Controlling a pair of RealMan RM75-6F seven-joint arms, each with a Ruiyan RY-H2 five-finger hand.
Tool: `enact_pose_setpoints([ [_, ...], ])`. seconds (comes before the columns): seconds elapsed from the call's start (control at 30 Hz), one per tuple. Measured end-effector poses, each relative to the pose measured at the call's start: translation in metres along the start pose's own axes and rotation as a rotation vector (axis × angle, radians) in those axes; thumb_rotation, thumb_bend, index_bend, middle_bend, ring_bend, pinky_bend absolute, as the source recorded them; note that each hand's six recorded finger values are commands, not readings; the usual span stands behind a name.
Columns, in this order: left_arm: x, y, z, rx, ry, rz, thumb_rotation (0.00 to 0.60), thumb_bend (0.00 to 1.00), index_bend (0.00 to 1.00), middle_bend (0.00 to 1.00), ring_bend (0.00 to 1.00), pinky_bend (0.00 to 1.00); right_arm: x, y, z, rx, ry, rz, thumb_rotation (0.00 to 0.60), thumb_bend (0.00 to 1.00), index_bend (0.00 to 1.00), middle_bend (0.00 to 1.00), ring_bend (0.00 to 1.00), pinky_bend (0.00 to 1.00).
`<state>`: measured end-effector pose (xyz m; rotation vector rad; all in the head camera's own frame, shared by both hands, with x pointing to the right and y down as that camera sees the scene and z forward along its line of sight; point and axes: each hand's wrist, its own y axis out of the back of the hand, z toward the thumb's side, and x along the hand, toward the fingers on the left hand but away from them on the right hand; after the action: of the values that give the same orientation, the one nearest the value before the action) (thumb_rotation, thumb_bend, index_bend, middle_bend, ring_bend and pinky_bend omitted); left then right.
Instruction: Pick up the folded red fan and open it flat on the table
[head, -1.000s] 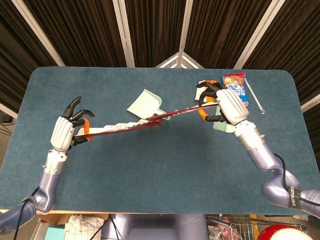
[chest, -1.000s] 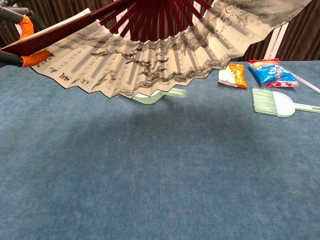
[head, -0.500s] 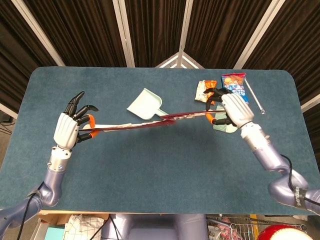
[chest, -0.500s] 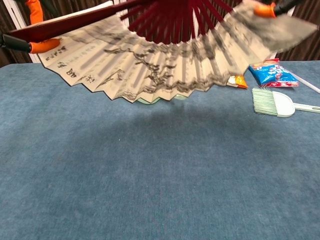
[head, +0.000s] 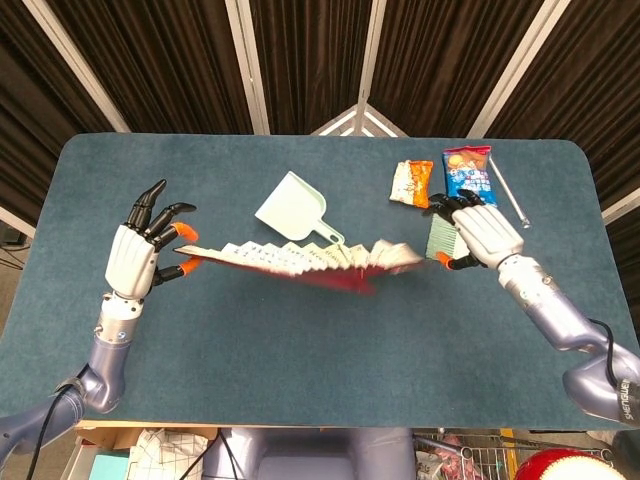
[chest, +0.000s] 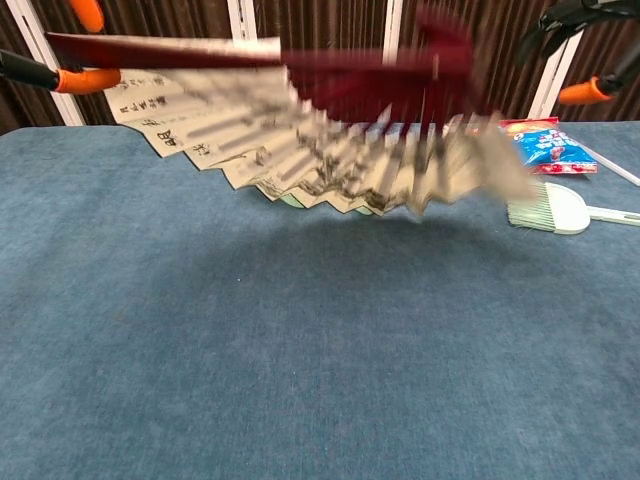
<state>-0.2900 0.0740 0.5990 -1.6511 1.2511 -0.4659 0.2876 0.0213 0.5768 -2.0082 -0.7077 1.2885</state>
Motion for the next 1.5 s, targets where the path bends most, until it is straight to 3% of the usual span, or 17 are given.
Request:
enact_pose_setpoints([
  [0.13, 0.0, 0.003, -0.001, -0.04, 0.003, -0.029, 0.6, 0.13, 0.2, 0.01, 0.0, 0.0, 0.004, 0.003, -0.002, 0.008, -0.015, 0.004, 0.6, 0.27, 0.01, 0.07, 0.1, 0.01],
  [0.43, -0.008, 0.022, -0.004, -0.079, 0.011, -0.114, 0.6, 0.09, 0.17, 0.0, 0.0, 0.0, 0.012, -0.004, -0.006, -0.001, -0.044, 0.073, 0.6, 0.23, 0.0, 0.05, 0.08, 0.0],
  [0.67, -0.019, 0.054, -0.017, -0.039, 0.072, -0.111, 0.6, 0.09, 0.17, 0.0, 0.0, 0.0, 0.013, -0.007, 0.008, -0.136, -0.008, 0.057, 0.6, 0.23, 0.0, 0.05, 0.09, 0.0],
  [0.83, -0.037, 0.094, -0.041, 0.073, 0.188, -0.083, 0.6, 0.16, 0.18, 0.0, 0.0, 0.0, 0.011, -0.003, 0.017, -0.304, 0.036, 0.019, 0.6, 0.23, 0.02, 0.05, 0.1, 0.0],
  [0.93, -0.059, 0.119, -0.055, 0.189, 0.29, -0.082, 0.6, 0.18, 0.19, 0.01, 0.0, 0.0, 0.013, 0.0, 0.013, -0.336, 0.039, -0.011, 0.6, 0.23, 0.1, 0.05, 0.1, 0.0],
  [1.07, -0.103, 0.159, -0.072, 0.388, 0.472, -0.098, 0.6, 0.19, 0.21, 0.01, 0.0, 0.0, 0.023, 0.001, 0.001, -0.257, 0.021, -0.08, 0.6, 0.23, 0.18, 0.05, 0.13, 0.0],
  [1.2, -0.159, 0.2, -0.081, 0.52, 0.698, -0.185, 0.6, 0.2, 0.21, 0.0, 0.0, 0.0, 0.05, -0.008, -0.016, -0.121, -0.043, -0.163, 0.6, 0.23, 0.22, 0.06, 0.14, 0.0],
  [1.3, -0.183, 0.22, -0.081, 0.525, 0.792, -0.25, 0.6, 0.2, 0.2, 0.0, 0.0, 0.0, 0.084, -0.025, -0.034, -0.055, -0.122, -0.222, 0.6, 0.23, 0.23, 0.06, 0.14, 0.0],
  [1.5, -0.213, 0.242, -0.083, 0.509, 0.893, -0.281, 0.6, 0.2, 0.16, 0.0, 0.0, 0.0, 0.152, -0.066, -0.057, -0.056, -0.242, -0.276, 0.6, 0.23, 0.23, 0.06, 0.14, 0.0],
])
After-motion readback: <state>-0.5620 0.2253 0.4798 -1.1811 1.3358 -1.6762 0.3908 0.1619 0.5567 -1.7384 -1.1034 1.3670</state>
